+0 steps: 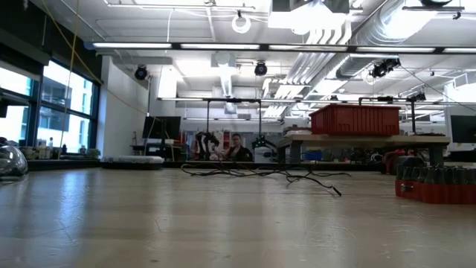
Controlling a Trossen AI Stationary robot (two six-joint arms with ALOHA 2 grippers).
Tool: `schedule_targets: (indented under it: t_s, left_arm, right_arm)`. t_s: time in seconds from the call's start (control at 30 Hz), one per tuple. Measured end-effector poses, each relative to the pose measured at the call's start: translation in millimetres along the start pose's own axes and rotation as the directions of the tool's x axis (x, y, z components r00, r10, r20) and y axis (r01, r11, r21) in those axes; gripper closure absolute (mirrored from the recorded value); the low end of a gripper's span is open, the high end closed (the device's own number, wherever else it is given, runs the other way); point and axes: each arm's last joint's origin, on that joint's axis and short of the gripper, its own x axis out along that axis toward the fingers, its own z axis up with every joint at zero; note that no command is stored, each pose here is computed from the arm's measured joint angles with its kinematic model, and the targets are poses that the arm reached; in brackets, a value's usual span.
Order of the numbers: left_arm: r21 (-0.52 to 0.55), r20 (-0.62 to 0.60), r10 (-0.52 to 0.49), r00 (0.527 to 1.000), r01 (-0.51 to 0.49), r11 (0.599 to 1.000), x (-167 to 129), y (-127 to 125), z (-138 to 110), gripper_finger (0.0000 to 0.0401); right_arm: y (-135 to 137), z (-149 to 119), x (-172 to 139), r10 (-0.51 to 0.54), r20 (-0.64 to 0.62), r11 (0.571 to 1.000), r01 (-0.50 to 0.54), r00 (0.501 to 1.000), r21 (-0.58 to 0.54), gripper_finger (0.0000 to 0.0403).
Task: Coil cords
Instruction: Uncoil the black wire from the spool
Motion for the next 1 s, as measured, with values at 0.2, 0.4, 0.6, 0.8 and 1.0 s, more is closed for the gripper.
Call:
schedule_targets:
  t_s: [0.2, 0.4, 0.6, 0.8, 1.0]
  left_arm:
    - [-0.281, -0.220, -0.222, 0.950, 0.157, 0.947, 21, 0, -24, 0.0401]
    - [-0.377, -0.332, -0.335, 0.882, 0.201, 0.904, 30, -12, -54, 0.0401]
    - [-0.433, -0.360, -0.431, 0.827, 0.261, 0.863, 27, -32, -69, 0.0401]
    - [-0.455, -0.374, -0.478, 0.794, 0.292, 0.841, 18, -49, -77, 0.0401]
    - [-0.433, -0.366, -0.467, 0.805, 0.297, 0.851, 20, -52, -83, 0.0401]
  right_arm:
    - [6, -12, 72, 0.038, -0.043, 0.997, -0.040, 0.998, -0.065, 0.0403]
    - [-16, -30, 117, 0.007, -0.084, 0.999, -0.012, 0.996, -0.051, 0.0403]
    - [-61, -39, 117, -0.092, -0.101, 0.996, 0.092, 0.991, -0.005, 0.0403]
    - [-114, -43, 86, -0.235, -0.110, 0.969, 0.241, 0.966, 0.044, 0.0403]
    - [-153, -48, 62, -0.337, -0.113, 0.929, 0.350, 0.935, 0.123, 0.0403]
